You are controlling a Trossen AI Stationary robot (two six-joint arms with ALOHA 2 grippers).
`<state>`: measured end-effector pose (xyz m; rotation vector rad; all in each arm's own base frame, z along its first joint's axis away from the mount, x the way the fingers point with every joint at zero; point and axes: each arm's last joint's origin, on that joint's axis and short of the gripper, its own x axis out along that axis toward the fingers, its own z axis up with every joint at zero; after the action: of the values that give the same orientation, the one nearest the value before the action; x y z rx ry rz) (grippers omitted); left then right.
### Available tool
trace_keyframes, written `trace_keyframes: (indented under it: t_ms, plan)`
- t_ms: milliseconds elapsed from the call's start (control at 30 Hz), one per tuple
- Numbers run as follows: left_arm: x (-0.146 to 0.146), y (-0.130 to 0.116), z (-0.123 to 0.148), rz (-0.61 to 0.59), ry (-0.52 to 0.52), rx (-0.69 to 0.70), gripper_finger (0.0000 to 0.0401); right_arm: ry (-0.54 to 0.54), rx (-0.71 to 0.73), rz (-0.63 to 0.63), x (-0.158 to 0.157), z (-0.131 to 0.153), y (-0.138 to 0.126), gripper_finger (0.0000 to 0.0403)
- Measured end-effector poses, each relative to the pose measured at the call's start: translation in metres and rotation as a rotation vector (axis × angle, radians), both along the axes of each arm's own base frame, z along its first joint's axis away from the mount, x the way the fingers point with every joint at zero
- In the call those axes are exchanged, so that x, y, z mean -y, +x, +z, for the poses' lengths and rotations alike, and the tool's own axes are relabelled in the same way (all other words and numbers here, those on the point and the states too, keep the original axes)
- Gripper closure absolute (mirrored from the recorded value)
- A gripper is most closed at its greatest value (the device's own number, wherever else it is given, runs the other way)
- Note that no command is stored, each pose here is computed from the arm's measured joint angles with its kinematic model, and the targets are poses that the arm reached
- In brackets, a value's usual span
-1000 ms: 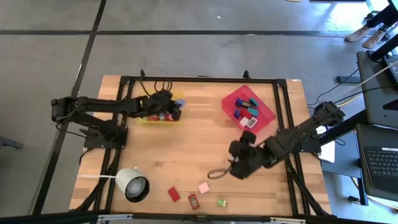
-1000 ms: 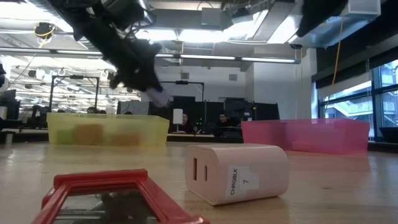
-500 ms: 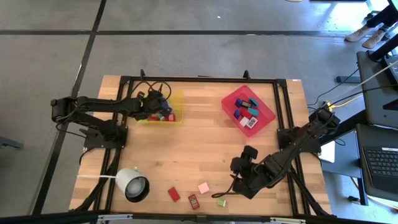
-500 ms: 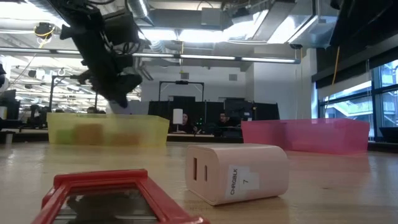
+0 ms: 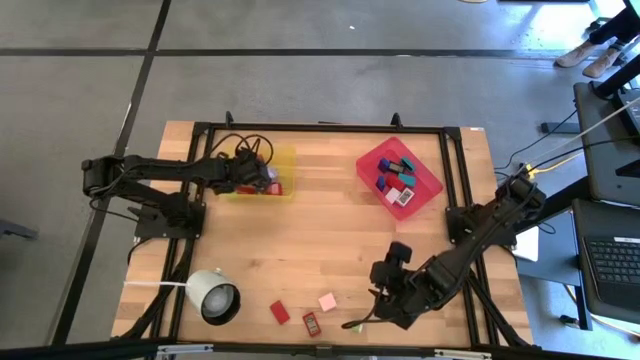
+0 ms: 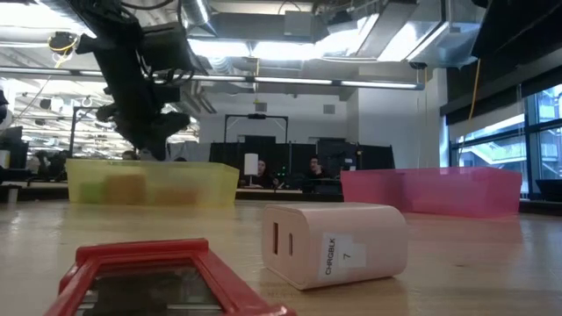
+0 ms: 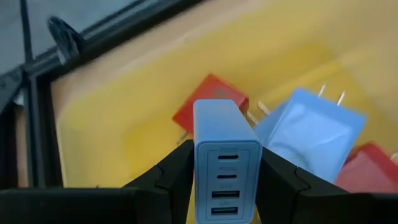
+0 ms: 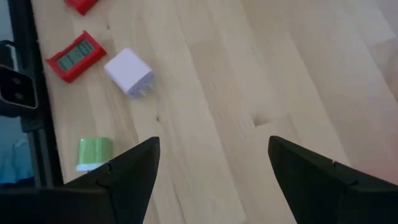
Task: Pick & Place Office items
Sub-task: Put the light purple charger adapter into the yellow bin, then put the green charger adapter into the yellow bin
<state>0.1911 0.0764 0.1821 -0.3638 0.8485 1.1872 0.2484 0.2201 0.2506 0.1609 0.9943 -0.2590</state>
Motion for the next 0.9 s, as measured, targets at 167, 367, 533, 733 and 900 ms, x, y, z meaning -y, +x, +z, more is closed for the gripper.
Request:
trace_keyframes:
  t_ms: [167,367,533,733,900]
  plan:
    - [0.003,-0.007,-0.012,0.011,-0.056,-0.006,0.0267,-0.005,-0.001,0.016,-0.008,-0.007,0.000,0.0101]
    - [0.005,-0.013,-0.022,0.019,-0.077,-0.026,0.0266,0.005,0.010,0.021,-0.011,-0.009,0.001,0.0101]
    - [0.005,-0.013,-0.022,0.046,-0.080,0.000,0.0249,0.003,0.019,0.019,-0.011,-0.008,0.001,0.0101]
    - [0.004,-0.010,-0.018,0.023,-0.073,-0.009,0.0213,0.003,0.018,0.019,-0.011,-0.008,0.001,0.0101]
    - [0.001,0.001,0.005,-0.033,-0.055,-0.021,0.0193,0.009,0.013,0.022,-0.011,-0.008,0.001,0.0101]
